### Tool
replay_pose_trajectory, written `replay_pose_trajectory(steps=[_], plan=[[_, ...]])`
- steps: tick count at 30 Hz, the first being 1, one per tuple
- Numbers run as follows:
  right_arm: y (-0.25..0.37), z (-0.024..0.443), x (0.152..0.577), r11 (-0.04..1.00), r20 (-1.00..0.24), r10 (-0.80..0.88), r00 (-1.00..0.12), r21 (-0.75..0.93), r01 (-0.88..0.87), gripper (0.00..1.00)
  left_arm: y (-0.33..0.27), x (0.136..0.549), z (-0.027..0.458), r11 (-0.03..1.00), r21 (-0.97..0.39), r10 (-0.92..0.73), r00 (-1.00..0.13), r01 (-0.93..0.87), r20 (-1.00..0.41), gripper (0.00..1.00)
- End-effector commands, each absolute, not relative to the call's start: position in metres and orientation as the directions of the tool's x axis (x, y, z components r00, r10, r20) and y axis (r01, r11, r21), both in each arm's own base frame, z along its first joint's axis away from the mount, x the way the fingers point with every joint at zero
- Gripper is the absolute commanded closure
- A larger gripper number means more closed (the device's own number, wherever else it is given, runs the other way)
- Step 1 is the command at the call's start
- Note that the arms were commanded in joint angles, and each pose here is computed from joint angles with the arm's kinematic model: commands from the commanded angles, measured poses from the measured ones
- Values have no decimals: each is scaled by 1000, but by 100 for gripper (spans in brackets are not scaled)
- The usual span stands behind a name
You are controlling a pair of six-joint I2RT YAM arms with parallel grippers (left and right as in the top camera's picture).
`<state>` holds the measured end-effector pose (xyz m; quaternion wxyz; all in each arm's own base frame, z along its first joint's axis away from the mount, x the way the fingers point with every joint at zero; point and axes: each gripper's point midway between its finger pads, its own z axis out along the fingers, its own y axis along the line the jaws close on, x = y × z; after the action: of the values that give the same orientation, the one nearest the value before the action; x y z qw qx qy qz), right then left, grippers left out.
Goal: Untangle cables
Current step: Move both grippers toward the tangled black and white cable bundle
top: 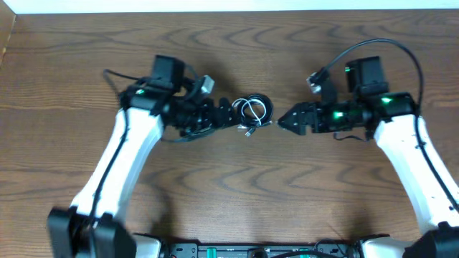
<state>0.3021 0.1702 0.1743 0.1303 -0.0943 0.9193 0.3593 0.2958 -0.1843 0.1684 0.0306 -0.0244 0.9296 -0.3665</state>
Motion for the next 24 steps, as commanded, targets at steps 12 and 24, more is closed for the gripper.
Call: replay_pose_trajectory(steps=[12, 24], plan=[[181, 170, 302, 753, -301, -98, -948, 600, -269, 7, -243, 345, 101, 665, -695, -225, -961, -271, 160, 2], [175, 165, 303, 783, -294, -95, -951, 568, -254, 4, -243, 368, 72, 785, -522, -410, -911, -333, -34, 7]])
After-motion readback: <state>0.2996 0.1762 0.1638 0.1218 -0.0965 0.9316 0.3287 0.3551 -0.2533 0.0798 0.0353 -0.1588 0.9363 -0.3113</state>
